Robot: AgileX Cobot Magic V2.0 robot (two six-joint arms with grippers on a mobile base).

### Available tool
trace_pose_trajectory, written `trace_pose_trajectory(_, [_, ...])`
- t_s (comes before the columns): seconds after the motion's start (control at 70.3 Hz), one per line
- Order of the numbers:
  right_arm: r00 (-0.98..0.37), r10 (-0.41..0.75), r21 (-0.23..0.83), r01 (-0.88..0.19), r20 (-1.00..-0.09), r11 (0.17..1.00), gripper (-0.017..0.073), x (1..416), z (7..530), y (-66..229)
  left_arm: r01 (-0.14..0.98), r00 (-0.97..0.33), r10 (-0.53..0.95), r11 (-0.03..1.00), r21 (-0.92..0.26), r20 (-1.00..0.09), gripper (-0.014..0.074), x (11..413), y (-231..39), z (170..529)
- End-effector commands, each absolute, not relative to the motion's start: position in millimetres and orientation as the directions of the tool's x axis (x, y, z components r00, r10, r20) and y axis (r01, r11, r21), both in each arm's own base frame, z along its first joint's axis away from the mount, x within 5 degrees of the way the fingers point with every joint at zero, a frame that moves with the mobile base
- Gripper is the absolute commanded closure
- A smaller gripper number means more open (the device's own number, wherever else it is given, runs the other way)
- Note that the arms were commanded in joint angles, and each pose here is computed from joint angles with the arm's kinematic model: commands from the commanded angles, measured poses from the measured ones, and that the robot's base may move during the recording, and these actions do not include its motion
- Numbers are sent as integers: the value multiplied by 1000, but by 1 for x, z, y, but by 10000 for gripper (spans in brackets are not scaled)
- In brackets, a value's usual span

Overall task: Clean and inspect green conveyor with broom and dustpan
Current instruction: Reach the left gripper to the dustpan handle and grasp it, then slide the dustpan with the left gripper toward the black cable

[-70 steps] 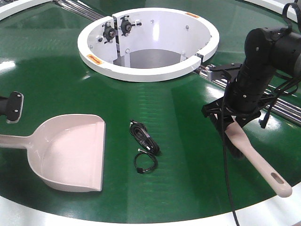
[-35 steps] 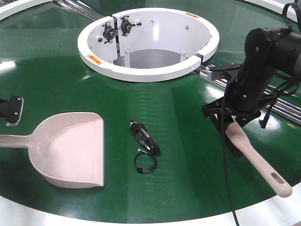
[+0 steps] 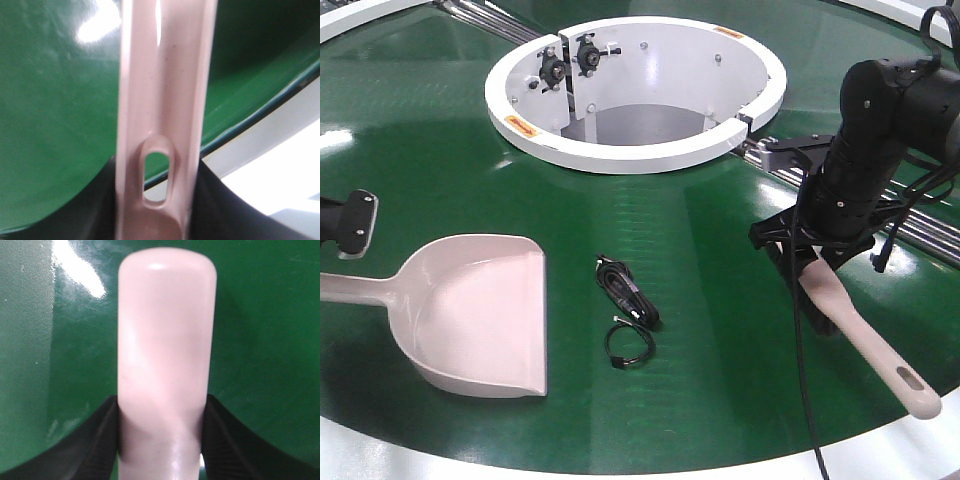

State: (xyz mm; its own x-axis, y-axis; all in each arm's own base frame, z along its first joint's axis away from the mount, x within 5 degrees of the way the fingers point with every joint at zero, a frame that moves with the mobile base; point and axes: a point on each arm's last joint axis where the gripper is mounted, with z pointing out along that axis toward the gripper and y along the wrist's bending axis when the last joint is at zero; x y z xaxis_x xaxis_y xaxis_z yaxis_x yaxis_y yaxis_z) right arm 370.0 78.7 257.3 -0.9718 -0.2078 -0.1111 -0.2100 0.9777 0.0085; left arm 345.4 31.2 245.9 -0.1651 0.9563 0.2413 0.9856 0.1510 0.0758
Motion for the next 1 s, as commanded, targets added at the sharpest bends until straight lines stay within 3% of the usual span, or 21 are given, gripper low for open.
trace_pose_trajectory(0.0, [-966,-219,-2,-220,-135,975,563,360,284,75,983,-164,959,138,123,231,602,340,21,271])
trace_pose_trajectory(0.455, [-966,-219,-2,-220,-135,975,563,360,284,75,989,-96,969,67,133,230,601,341,-4,271])
trace_pose_trajectory(0.981, [-966,-219,-2,-220,-137,975,563,360,284,75,979,-92,973,50,197,213,600,352,-6,269])
